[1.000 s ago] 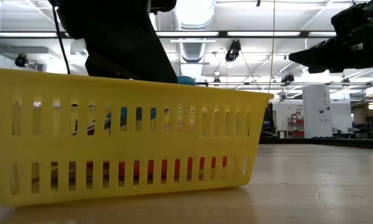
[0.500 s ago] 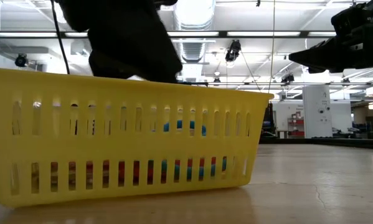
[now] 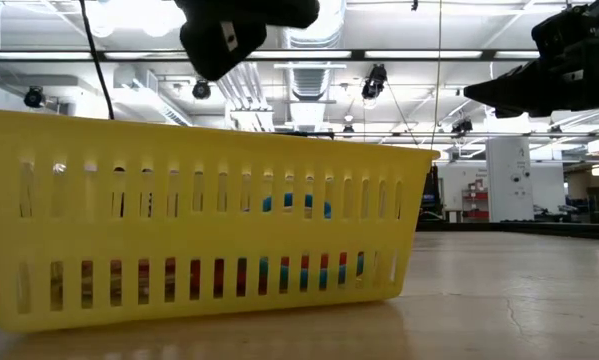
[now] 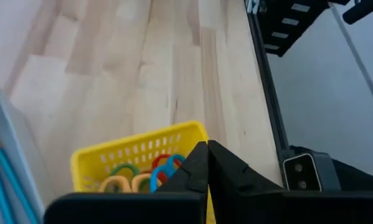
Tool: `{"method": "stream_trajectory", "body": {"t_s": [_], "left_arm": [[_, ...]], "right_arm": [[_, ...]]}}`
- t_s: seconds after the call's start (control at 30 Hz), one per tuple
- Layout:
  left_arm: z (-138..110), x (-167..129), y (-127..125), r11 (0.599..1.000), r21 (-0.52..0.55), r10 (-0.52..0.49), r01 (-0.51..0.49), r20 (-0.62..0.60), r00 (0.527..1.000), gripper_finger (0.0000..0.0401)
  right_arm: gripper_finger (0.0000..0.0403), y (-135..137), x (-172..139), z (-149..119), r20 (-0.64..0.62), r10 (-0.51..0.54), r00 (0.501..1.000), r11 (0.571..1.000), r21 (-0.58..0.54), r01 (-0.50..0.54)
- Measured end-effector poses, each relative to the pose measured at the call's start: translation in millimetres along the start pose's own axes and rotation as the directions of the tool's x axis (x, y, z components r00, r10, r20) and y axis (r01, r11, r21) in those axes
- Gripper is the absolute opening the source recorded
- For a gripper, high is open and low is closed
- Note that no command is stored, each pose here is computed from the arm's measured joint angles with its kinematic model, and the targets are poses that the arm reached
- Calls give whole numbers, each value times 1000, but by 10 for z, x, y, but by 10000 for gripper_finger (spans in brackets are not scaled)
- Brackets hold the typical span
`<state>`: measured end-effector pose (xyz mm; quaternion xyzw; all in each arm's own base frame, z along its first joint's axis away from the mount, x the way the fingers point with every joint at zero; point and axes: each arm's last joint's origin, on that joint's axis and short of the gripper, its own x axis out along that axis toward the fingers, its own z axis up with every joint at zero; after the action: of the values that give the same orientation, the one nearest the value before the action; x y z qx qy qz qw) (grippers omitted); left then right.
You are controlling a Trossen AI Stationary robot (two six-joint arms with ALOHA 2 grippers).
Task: Pick & Place Paint Supplies
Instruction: Return to Home Position
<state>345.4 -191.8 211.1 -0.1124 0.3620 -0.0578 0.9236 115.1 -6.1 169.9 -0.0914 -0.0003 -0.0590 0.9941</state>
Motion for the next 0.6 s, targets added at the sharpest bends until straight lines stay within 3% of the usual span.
{"method": "stream_trajectory", "body": {"t_s": [0.6], "left_arm": [[252,-578,4,965,261,-23,-1,88,996,0]], "right_arm": [[15,-1,0,1,1,-2,1000,1000,0,2]]}}
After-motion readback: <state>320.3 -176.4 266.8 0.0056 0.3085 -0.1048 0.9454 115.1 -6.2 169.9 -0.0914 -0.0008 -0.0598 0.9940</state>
